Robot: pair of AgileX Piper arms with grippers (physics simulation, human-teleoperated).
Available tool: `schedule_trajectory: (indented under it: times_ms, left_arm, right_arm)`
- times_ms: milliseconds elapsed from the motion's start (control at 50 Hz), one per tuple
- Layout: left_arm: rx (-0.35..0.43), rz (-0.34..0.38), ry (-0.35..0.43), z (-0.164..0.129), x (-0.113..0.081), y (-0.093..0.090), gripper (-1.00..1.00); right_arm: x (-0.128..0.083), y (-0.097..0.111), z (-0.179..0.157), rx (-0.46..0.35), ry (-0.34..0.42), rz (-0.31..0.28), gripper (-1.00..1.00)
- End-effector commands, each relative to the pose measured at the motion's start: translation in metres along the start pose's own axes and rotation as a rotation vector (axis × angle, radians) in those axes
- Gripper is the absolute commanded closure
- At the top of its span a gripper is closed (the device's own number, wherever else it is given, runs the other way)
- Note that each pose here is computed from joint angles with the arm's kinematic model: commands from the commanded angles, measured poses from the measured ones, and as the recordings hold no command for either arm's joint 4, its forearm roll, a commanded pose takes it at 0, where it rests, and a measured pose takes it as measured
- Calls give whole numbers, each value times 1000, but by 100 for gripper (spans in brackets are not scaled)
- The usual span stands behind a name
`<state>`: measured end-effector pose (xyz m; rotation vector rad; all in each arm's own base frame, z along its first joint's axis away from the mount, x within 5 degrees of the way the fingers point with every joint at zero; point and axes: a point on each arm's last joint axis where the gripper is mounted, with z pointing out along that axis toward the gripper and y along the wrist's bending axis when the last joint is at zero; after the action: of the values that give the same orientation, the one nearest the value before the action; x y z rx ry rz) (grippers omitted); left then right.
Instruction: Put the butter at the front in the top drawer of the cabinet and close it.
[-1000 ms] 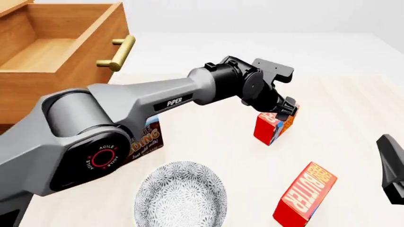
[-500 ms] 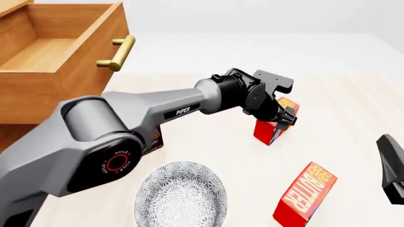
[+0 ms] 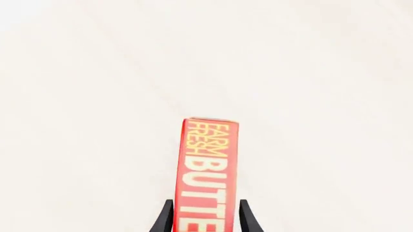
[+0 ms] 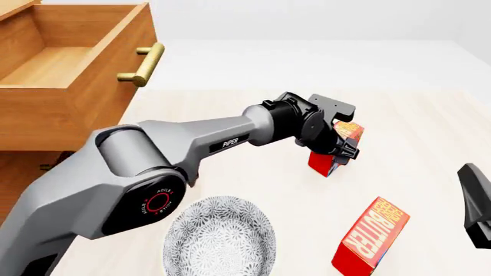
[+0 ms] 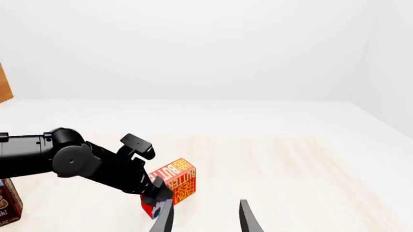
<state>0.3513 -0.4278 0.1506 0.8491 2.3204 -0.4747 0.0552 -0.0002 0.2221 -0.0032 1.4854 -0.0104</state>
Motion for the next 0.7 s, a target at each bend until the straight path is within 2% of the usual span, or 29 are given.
schedule_trajectory:
  times_ms: [20, 300, 380, 400, 540, 700]
  left_arm:
    - [1, -7, 25, 11, 6, -2, -100]
    - [3, -19, 50, 28, 16, -6, -100]
    - [-2, -18, 58, 33, 17, -2, -100]
    - [-3, -19, 59, 33, 17, -2, 100]
    - [0, -22, 55, 32, 19, -4, 100]
    - [3, -8, 12, 6, 4, -1, 100]
  right_arm:
    - [2, 0, 0, -1, 0, 2, -100]
    - [2, 0, 0, -1, 0, 2, -100]
    - [2, 0, 0, -1, 0, 2, -100]
    - [2, 0, 0, -1, 0, 2, -100]
    - [2, 0, 0, -1, 0, 2, -100]
    - [2, 0, 0, -1, 0, 2, -100]
